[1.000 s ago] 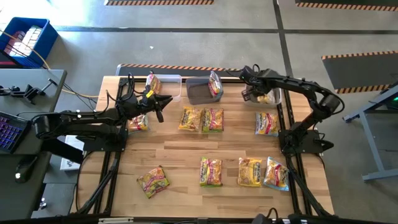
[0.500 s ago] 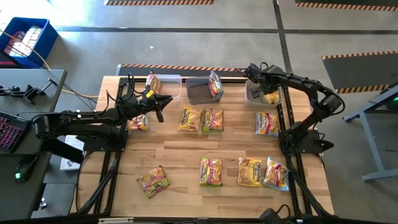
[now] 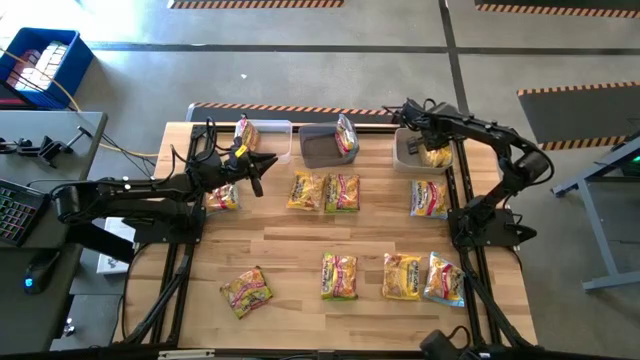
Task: Sort Maruchan noodles
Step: Adjust the yellow noodles, then adjust the black bin
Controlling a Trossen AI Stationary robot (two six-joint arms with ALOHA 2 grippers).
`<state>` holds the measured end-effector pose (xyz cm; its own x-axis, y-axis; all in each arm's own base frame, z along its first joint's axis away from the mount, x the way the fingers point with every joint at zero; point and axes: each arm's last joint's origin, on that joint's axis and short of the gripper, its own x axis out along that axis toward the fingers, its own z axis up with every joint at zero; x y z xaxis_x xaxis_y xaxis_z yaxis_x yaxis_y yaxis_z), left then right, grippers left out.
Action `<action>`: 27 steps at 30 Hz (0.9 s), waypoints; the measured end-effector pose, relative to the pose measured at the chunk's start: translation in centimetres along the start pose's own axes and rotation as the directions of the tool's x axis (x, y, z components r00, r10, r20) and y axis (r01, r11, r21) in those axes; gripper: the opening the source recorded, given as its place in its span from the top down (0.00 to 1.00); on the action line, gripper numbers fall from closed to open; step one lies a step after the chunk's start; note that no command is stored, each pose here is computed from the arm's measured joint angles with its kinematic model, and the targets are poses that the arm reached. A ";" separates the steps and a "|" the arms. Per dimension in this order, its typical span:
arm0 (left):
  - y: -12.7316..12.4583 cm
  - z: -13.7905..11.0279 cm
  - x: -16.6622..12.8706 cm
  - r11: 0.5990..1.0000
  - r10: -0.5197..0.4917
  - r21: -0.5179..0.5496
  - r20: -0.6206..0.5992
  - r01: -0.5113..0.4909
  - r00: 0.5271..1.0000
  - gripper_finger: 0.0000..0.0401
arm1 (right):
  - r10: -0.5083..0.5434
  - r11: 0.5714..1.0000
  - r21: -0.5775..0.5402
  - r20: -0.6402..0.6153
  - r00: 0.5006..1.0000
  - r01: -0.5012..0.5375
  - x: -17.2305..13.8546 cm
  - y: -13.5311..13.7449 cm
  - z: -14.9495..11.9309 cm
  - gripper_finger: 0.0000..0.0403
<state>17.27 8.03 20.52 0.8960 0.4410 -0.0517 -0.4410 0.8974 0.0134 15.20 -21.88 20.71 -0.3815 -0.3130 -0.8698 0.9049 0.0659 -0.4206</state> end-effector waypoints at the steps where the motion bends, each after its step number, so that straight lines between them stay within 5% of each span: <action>1: 0.0 0.0 0.0 1.000 0.000 0.000 -0.001 0.000 1.000 0.88 | -0.009 1.000 0.000 -0.001 1.000 0.009 0.1 0.1 0.0 1.00; 8: 0.0 0.0 0.0 1.000 0.000 0.000 -0.003 0.000 1.000 0.88 | -0.116 0.993 -0.037 -0.044 0.992 0.115 1.7 1.1 -0.1 0.98; 13: 0.0 0.0 0.0 1.000 0.000 0.000 -0.003 0.000 1.000 0.88 | -0.122 0.992 -0.048 -0.051 0.991 0.120 1.7 1.1 -0.2 0.88; 20: 0.0 0.0 0.0 1.000 0.000 0.000 -0.003 0.000 1.000 0.88 | -0.124 0.990 -0.070 -0.040 0.992 0.121 0.3 0.7 0.8 0.71; 27: 0.0 0.0 0.0 1.000 0.000 0.000 -0.004 0.000 1.000 0.88 | -0.152 0.981 -0.126 0.004 0.988 0.151 -3.0 -0.4 2.6 0.69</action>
<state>17.26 8.03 20.48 0.8958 0.4410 -0.0558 -0.4409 0.8974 0.0135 16.51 -23.44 24.14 -0.5135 -0.3230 -0.7950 0.8059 0.1366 -0.5760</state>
